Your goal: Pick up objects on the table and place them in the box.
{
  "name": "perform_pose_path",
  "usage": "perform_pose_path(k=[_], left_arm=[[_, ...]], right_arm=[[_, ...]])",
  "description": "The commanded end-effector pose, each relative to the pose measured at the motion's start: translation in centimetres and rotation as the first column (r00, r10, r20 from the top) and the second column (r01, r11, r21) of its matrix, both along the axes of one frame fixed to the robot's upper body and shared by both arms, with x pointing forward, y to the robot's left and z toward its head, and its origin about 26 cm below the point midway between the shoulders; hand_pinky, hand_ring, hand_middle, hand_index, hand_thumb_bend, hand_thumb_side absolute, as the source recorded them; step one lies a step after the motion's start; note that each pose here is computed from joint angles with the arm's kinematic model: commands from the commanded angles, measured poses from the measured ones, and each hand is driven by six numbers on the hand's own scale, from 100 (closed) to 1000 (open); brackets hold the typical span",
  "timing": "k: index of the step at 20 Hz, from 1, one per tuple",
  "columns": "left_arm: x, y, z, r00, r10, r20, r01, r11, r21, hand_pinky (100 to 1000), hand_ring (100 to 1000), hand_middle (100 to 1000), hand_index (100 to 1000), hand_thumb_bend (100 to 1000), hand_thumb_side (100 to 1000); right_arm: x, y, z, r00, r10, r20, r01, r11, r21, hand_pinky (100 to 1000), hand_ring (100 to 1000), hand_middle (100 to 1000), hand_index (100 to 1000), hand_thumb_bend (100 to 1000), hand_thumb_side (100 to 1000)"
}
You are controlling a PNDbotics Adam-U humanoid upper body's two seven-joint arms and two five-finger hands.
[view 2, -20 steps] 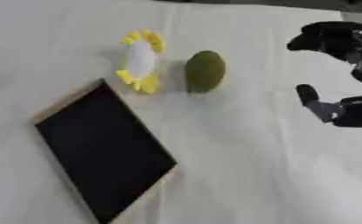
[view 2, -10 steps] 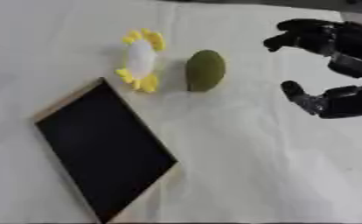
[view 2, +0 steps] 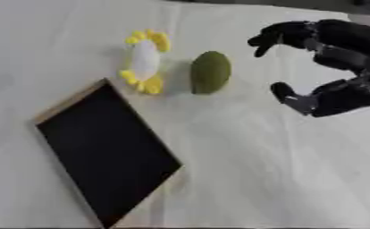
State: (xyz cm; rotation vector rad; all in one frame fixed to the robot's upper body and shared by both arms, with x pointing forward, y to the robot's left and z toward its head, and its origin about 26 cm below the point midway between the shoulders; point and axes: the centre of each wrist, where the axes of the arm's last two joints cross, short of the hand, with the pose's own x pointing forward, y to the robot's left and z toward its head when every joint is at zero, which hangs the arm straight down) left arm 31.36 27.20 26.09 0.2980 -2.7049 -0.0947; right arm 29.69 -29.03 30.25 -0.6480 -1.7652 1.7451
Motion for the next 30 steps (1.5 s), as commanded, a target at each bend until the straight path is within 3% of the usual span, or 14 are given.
perform_pose_path(k=[1,9,30], left_arm=[[-0.4,-0.3,0.7,0.999,-0.02,0.025,0.019,1.0,0.01,784,726,627,814,144,604],[-0.3,-0.4,0.5,0.999,-0.036,0.013,0.036,0.999,0.008,784,725,626,813,135,610],[-0.3,-0.9,0.5,0.997,-0.076,-0.002,0.076,0.997,0.005,782,720,621,806,115,625]], right_arm=[[0.3,0.4,1.0,1.0,-0.013,-0.007,0.013,1.0,-0.018,971,1000,790,960,100,100],[3.3,0.9,1.2,0.999,-0.037,-0.009,0.037,0.999,-0.012,986,1000,856,990,100,100],[10.4,0.5,-1.7,0.997,-0.068,-0.039,0.067,0.997,-0.041,984,1000,870,996,100,148]])
